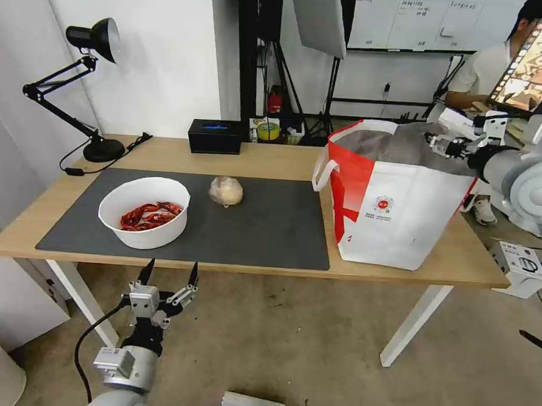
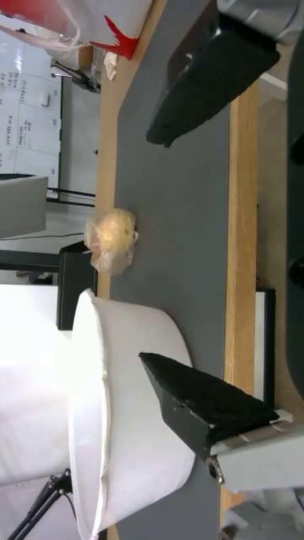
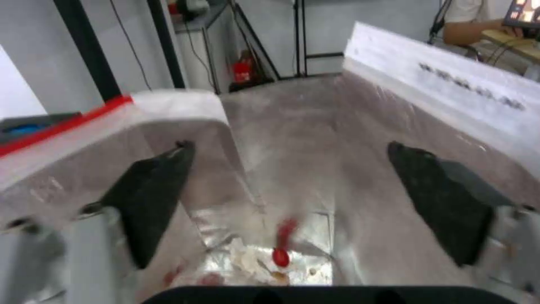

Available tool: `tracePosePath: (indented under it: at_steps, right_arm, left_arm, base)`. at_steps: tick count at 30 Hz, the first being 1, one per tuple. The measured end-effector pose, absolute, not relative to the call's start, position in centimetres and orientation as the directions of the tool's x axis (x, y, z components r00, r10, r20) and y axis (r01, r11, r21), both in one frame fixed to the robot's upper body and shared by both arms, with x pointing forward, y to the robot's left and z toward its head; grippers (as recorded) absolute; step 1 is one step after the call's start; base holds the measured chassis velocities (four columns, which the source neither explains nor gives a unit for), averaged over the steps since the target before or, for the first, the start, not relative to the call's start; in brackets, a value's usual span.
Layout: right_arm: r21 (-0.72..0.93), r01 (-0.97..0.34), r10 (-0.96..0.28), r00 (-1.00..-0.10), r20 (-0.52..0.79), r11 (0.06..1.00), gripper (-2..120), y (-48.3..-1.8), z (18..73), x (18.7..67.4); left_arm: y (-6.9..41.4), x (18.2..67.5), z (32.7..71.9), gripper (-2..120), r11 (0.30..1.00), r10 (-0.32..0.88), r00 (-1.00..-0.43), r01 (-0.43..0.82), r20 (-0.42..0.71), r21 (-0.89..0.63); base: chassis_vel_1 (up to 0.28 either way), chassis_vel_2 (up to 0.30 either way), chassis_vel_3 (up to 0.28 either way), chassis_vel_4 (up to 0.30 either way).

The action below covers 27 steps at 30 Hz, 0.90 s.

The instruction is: Pick up the trash from the table and place it into the takeout bag.

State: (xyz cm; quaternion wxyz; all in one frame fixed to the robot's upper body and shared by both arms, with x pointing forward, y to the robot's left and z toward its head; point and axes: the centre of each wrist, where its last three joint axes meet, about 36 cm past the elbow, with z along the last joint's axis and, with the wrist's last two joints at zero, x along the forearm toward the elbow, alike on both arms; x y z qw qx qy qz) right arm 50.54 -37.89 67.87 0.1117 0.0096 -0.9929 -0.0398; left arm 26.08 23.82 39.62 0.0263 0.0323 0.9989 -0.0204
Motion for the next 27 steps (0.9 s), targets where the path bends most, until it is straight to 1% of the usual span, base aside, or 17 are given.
tracePosePath:
  at_steps: [1, 2, 4, 5, 8, 9, 12, 13, 16, 17, 20, 22, 24, 27]
  right_arm:
    - [0.081, -0.01, -0.028, -0.975, 0.221, 0.997, 90, -37.9, 67.9, 50.5]
    - [0.085, -0.016, -0.033, -0.977, 0.212, 0.996, 95, -37.8, 67.9, 50.5]
    - [0.109, -0.049, -0.066, -0.984, 0.167, 0.993, 99, -37.7, 67.9, 50.1]
    - [0.109, -0.049, -0.066, -0.984, 0.167, 0.993, 99, -37.7, 67.9, 50.1]
    - [0.132, -0.099, -0.111, -0.99, 0.084, 0.986, 100, -37.5, 67.6, 49.6]
    - [0.132, -0.099, -0.111, -0.99, 0.084, 0.986, 100, -37.5, 67.6, 49.6]
    - [0.13, -0.182, -0.18, -0.983, -0.031, 0.975, 100, -37.2, 66.6, 48.8]
    - [0.13, -0.182, -0.18, -0.983, -0.031, 0.975, 100, -37.2, 66.6, 48.8]
    - [0.117, -0.259, -0.247, -0.963, -0.107, 0.959, 100, -36.5, 66.1, 47.6]
    - [0.117, -0.259, -0.247, -0.963, -0.107, 0.959, 100, -36.5, 66.1, 47.6]
    - [0.071, -0.323, -0.308, -0.936, -0.17, 0.944, 100, -35.4, 64.8, 46.0]
    - [0.065, -0.328, -0.312, -0.934, -0.174, 0.943, 100, -35.3, 64.7, 45.9]
    - [0.029, -0.364, -0.352, -0.914, -0.203, 0.931, 100, -34.4, 63.7, 44.6]
    - [0.03, -0.387, -0.371, -0.902, -0.222, 0.922, 100, -33.9, 62.9, 43.7]
  left_arm:
    - [23.8, 26.1, 39.6, 100, 0.997, 0.064, -0.997, 0.066, -0.054, -0.039]
    - [23.8, 26.1, 39.6, 100, 0.997, 0.064, -0.997, 0.066, -0.054, -0.039]
    - [23.8, 26.1, 39.7, 100, 0.997, 0.063, -0.997, 0.065, -0.055, -0.039]
    - [23.8, 26.1, 39.7, 100, 0.997, 0.063, -0.997, 0.065, -0.055, -0.039]
    - [23.8, 26.0, 39.7, 100, 0.997, 0.064, -0.996, 0.066, -0.056, -0.038]
    - [23.8, 26.0, 39.7, 100, 0.997, 0.064, -0.996, 0.066, -0.056, -0.038]
    - [23.9, 25.9, 39.8, 100, 0.997, 0.066, -0.996, 0.068, -0.054, -0.034]
    - [23.9, 25.9, 39.8, 100, 0.997, 0.066, -0.996, 0.068, -0.054, -0.034]
    - [24.1, 25.8, 39.8, 100, 0.997, 0.068, -0.996, 0.069, -0.051, -0.029]
    - [24.1, 25.8, 39.8, 100, 0.997, 0.068, -0.996, 0.069, -0.051, -0.029]
    - [24.1, 25.6, 39.8, 100, 0.997, 0.069, -0.996, 0.07, -0.049, -0.027]
    - [24.1, 25.6, 39.8, 100, 0.997, 0.069, -0.996, 0.07, -0.048, -0.027]
    - [24.1, 25.3, 39.9, 100, 0.997, 0.071, -0.997, 0.072, -0.043, -0.024]
    - [24.2, 25.1, 39.8, 100, 0.997, 0.075, -0.997, 0.075, -0.037, -0.02]
  base:
    - [0.0, 0.0, 0.0, 0.0]
    - [0.0, 0.0, 0.0, 0.0]
    - [0.0, 0.0, 0.0, 0.0]
    - [0.0, 0.0, 0.0, 0.0]
    - [0.0, 0.0, 0.0, 0.0]
    - [0.0, 0.0, 0.0, 0.0]
    - [0.0, 0.0, 0.0, 0.0]
    - [0.0, 0.0, 0.0, 0.0]
    - [0.0, 0.0, 0.0, 0.0]
    - [0.0, 0.0, 0.0, 0.0]
    - [0.0, 0.0, 0.0, 0.0]
    - [0.0, 0.0, 0.0, 0.0]
    - [0.0, 0.0, 0.0, 0.0]
    - [0.0, 0.0, 0.0, 0.0]
